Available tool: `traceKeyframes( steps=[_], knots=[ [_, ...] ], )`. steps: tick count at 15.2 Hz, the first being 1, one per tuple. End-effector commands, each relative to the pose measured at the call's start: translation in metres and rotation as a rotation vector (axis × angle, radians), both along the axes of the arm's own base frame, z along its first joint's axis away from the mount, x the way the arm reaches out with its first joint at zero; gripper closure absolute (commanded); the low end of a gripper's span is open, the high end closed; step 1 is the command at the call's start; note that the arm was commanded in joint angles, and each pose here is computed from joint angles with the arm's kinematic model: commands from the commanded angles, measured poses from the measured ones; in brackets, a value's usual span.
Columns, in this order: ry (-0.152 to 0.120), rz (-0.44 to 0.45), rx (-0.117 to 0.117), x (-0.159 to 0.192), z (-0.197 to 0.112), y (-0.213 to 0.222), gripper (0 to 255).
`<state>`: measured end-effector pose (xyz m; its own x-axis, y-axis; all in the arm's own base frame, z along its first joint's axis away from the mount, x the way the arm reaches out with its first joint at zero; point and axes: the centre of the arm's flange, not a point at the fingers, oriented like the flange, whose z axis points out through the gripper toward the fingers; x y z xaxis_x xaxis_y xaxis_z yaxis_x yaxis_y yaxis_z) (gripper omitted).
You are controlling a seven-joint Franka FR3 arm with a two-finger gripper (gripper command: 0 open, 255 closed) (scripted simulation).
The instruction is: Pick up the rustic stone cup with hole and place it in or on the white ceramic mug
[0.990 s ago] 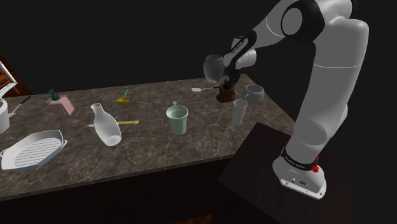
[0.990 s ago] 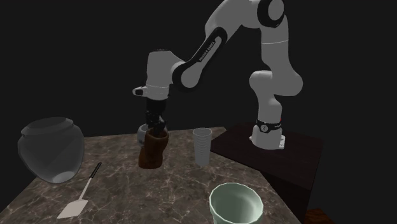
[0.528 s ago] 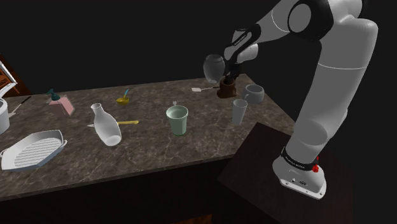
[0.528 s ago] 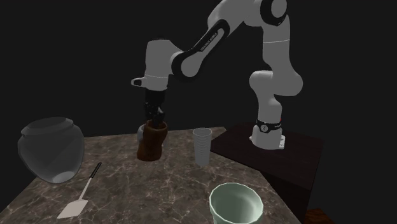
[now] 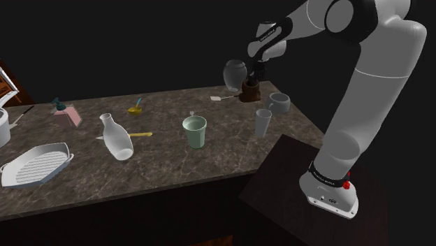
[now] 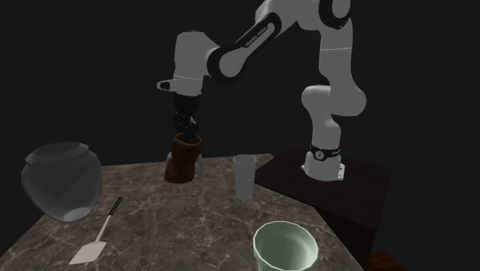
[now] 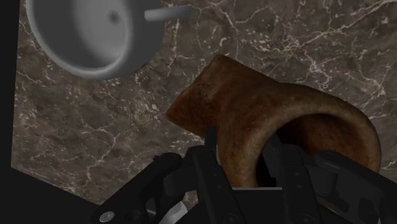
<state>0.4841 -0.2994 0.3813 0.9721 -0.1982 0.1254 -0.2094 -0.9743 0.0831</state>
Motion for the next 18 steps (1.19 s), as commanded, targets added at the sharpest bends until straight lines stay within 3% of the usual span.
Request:
traceKeyframes(
  steps=[1, 10, 18],
  knots=[
    [-0.001, 0.000, 0.000, 0.000, 0.011, 0.001, 255],
    [-0.001, 0.000, 0.000, 0.000, 0.057, 0.001, 255],
    [-0.001, 0.000, 0.000, -0.066, 0.079, -0.078, 255]
  ],
)
